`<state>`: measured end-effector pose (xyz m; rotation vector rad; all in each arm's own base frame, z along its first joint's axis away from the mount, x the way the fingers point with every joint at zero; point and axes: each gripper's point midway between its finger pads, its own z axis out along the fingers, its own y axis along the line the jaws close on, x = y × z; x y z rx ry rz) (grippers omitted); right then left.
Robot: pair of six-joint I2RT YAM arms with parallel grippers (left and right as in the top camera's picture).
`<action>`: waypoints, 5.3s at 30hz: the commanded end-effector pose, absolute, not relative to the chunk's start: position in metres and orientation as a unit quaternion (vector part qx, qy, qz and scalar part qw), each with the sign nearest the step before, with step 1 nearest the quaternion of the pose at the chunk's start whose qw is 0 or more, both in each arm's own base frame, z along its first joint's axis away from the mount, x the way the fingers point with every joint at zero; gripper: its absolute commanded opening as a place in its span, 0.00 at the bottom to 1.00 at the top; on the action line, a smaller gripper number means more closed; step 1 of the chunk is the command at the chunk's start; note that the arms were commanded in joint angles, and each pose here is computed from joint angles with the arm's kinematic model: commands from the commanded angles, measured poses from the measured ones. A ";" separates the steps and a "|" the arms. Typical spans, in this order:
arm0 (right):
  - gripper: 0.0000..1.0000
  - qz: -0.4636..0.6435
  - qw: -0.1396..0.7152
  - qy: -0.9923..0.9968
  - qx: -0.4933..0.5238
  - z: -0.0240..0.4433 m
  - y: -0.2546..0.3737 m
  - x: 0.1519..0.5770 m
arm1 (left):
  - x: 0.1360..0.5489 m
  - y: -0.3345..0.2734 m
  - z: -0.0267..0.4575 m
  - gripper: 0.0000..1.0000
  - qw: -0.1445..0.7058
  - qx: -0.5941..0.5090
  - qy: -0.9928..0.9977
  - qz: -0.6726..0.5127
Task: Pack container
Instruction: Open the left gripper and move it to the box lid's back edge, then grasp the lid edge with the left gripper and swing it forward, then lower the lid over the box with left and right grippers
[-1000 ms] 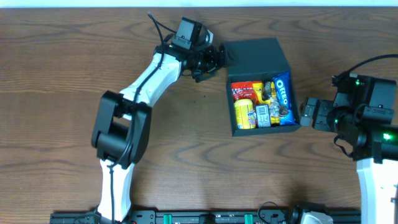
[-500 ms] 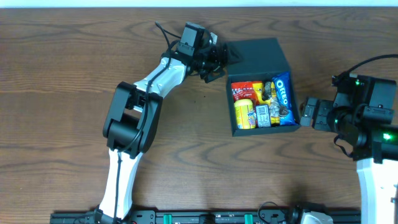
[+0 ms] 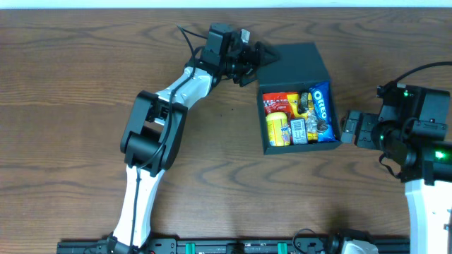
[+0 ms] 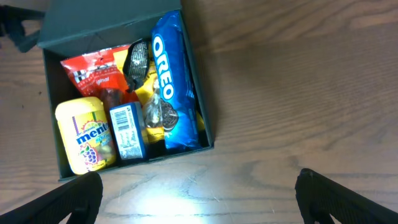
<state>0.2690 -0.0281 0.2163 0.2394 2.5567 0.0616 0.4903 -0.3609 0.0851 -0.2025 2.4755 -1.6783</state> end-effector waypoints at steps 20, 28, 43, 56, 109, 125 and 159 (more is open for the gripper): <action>0.99 0.024 0.288 0.953 0.089 0.221 -0.029 0.270 | 0.486 -0.382 0.156 0.95 0.148 0.124 0.726 -0.660; 0.99 0.023 0.291 0.953 0.086 0.221 -0.029 0.271 | 0.469 -0.380 0.208 0.96 0.194 0.205 0.696 -0.660; 0.99 0.023 0.294 0.952 0.086 0.222 -0.029 0.273 | 0.424 -0.367 0.217 0.96 0.239 0.275 0.785 -0.502; 0.99 0.022 0.302 0.949 0.085 0.225 -0.030 0.276 | 0.332 -0.399 0.189 0.95 0.150 0.344 0.826 -0.420; 0.99 0.049 0.303 0.949 0.075 0.226 -0.020 0.277 | 0.322 -0.351 0.101 0.95 0.120 0.304 0.934 -0.143; 0.99 0.049 0.305 0.948 0.074 0.226 -0.020 0.278 | 0.257 -0.384 0.162 0.95 0.160 0.379 0.898 -0.157; 0.99 0.101 0.129 0.985 -0.050 0.154 0.046 0.270 | 0.158 -0.260 0.154 0.95 0.122 0.318 0.938 -0.068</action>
